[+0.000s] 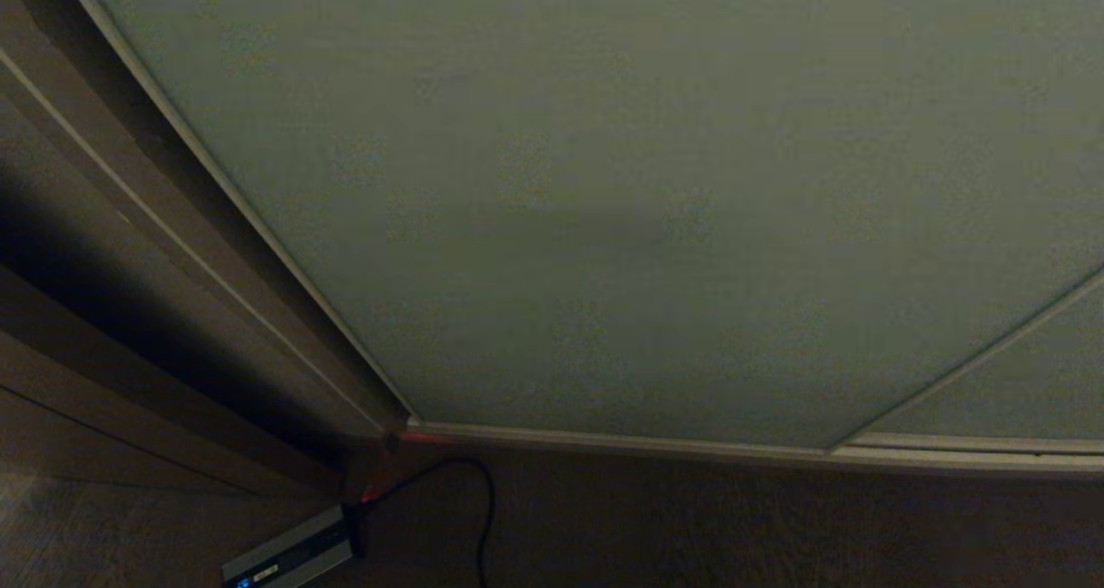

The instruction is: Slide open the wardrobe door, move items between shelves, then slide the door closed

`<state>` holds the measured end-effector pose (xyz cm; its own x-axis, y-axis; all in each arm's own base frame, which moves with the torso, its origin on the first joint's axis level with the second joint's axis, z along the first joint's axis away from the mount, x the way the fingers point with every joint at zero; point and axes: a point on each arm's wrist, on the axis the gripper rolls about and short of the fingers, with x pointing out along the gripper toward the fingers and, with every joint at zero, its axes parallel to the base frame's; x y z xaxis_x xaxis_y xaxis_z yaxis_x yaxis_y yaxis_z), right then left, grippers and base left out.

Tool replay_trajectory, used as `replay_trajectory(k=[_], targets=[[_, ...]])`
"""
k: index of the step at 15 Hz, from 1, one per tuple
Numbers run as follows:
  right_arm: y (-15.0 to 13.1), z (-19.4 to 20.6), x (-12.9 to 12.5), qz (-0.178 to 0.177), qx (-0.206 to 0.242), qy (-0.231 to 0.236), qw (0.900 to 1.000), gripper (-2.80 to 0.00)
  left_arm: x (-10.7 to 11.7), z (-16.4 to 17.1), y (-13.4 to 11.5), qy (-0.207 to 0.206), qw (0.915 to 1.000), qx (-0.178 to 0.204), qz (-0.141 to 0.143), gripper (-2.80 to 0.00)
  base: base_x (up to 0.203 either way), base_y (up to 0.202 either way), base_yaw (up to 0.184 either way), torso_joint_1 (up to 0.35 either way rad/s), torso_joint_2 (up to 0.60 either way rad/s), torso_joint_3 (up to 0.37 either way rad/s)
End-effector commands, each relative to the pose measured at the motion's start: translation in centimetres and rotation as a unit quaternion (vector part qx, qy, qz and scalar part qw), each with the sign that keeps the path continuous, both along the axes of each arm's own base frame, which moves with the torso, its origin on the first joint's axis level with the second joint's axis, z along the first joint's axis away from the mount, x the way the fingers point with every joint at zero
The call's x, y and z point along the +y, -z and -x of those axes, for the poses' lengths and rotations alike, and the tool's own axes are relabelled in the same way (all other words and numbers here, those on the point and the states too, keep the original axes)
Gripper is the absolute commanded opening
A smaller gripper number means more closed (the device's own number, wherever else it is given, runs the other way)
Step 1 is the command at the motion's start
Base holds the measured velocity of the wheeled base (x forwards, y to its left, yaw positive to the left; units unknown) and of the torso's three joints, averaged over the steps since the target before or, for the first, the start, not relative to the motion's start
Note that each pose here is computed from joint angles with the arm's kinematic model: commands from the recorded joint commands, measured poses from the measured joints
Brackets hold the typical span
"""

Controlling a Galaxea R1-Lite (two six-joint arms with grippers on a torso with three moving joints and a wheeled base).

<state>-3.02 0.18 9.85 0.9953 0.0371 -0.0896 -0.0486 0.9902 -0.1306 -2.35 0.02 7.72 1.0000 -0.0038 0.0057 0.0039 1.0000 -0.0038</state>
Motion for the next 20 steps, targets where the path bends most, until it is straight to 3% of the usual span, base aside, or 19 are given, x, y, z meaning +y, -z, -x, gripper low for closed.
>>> replay_trajectory(k=[1,4,8,11,20], targets=[[3.2,-0.73,-0.04,-0.007,0.003,0.003,1.0,-2.8,0.0,-0.01,0.0,0.0,1.0,0.001,0.0,-2.8,0.0,0.0,0.0,0.0,0.0,0.0],[2.53,-0.78,-0.07,-0.021,-0.036,0.01,0.999,-2.8,0.0,-0.01,0.0,0.0,1.0,0.001,0.0,-2.8,0.0,0.0,0.0,0.0,0.0,0.0],[2.57,-0.78,-0.08,-0.025,-0.035,0.01,0.999,-2.8,0.0,-0.01,0.0,0.0,1.0,0.001,0.0,-2.8,0.0,0.0,0.0,0.0,0.0,0.0],[2.52,-0.78,-0.1,-0.051,-0.037,0.014,0.998,-2.8,0.0,-0.01,0.0,0.0,1.0,0.001,0.0,-2.8,0.0,0.0,0.0,0.0,0.0,0.0],[2.5,-0.78,-0.13,-0.054,-0.038,0.021,0.998,-2.8,0.0,-0.01,0.0,0.0,1.0,0.001,0.0,-2.8,0.0,0.0,0.0,0.0,0.0,0.0]])
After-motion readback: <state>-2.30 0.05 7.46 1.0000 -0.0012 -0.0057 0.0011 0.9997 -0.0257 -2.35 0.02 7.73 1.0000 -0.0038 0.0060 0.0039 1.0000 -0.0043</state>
